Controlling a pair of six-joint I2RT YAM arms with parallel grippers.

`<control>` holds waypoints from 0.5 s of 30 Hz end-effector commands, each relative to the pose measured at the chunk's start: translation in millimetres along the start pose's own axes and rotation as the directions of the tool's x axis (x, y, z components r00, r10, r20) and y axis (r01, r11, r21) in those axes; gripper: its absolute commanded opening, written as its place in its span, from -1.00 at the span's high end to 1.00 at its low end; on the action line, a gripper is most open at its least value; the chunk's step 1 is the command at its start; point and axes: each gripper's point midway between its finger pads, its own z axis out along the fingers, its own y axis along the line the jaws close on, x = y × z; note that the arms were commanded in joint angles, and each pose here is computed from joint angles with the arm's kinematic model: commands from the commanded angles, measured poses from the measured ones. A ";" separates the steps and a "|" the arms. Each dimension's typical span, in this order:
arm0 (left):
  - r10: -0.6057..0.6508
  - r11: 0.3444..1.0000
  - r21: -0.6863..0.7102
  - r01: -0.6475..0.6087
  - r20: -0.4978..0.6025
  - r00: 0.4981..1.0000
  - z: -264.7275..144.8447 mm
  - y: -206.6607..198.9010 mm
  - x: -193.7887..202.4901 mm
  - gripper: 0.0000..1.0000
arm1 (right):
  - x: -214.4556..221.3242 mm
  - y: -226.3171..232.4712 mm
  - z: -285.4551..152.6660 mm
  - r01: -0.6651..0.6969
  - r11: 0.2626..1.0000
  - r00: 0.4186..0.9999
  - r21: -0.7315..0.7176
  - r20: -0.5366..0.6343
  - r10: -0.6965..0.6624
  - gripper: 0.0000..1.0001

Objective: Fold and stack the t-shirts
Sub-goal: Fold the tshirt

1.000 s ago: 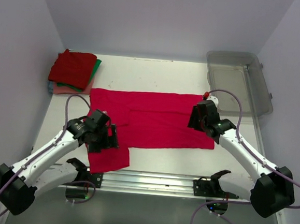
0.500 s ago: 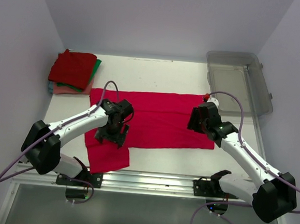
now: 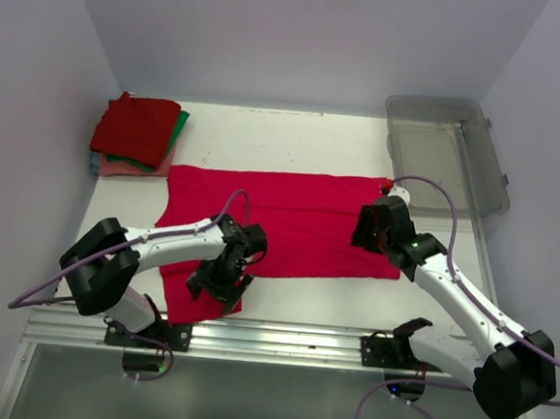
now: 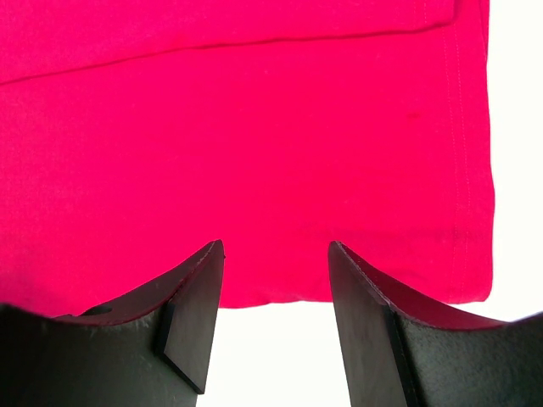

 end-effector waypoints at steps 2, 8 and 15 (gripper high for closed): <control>0.055 0.996 0.070 -0.052 -0.040 0.998 22.7 -13.5 5.5 -0.57 | -7.4 -0.3 -3.6 -0.013 1.000 0.999 0.000 0.041 0.013 -0.13; 0.079 0.993 0.095 -0.074 -0.052 0.996 43.4 -19.9 -0.1 -0.54 | -5.2 -5.9 -4.6 -0.014 1.000 0.999 0.022 0.045 0.013 -0.10; 0.085 0.988 0.131 -0.080 -0.031 0.996 60.2 -29.5 -11.2 -0.08 | -1.8 -9.2 -2.9 -0.015 0.999 0.999 0.035 0.037 0.014 -0.02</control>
